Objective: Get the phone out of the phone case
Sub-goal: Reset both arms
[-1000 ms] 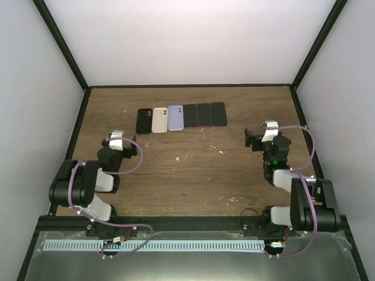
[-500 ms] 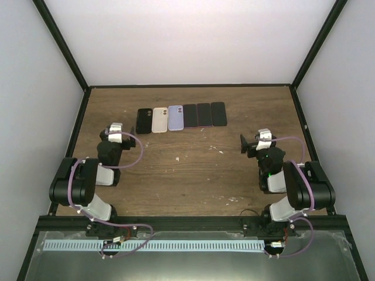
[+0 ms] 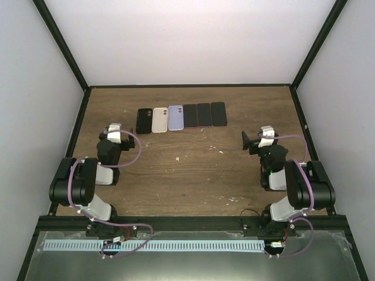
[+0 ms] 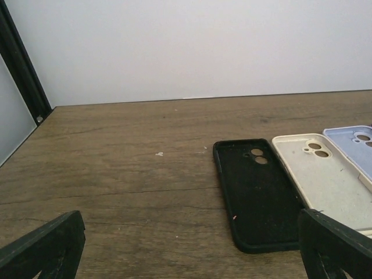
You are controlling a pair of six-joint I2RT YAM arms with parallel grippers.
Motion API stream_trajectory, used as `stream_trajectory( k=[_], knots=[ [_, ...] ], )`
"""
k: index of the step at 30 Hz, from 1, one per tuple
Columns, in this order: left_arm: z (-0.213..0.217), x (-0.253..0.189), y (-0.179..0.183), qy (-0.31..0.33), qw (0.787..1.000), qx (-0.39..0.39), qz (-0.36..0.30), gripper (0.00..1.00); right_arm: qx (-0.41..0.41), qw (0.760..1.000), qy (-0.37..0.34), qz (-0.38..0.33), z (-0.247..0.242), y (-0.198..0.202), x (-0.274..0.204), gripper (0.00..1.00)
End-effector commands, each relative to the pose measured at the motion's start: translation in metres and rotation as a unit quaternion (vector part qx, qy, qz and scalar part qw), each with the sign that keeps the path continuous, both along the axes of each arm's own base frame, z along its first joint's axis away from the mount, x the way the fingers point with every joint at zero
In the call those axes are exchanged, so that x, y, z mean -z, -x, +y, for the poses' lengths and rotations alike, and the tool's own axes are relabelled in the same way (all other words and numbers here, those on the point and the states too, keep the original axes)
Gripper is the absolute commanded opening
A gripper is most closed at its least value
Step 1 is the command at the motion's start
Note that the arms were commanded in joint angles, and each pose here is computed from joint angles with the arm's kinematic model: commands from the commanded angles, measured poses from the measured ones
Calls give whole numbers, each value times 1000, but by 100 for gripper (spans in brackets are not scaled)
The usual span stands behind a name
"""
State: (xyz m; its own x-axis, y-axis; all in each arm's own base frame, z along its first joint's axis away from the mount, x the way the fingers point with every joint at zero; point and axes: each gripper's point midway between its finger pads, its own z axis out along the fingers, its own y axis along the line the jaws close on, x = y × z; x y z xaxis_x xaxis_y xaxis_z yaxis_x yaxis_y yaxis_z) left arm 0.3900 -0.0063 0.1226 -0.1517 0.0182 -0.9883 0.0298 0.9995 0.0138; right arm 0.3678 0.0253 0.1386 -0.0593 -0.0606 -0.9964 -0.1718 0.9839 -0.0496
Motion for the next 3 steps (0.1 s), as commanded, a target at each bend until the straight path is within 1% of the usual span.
stream_trajectory(
  k=[1,3],
  knots=[
    [0,-12,-4,7,1000,3,-17,100,2,1000,-6,-16,-3,-7,-12,100],
    [0,-12,-4,8,1000,4,-16,100,2,1000,-6,-16,-3,-7,-12,100]
  ],
)
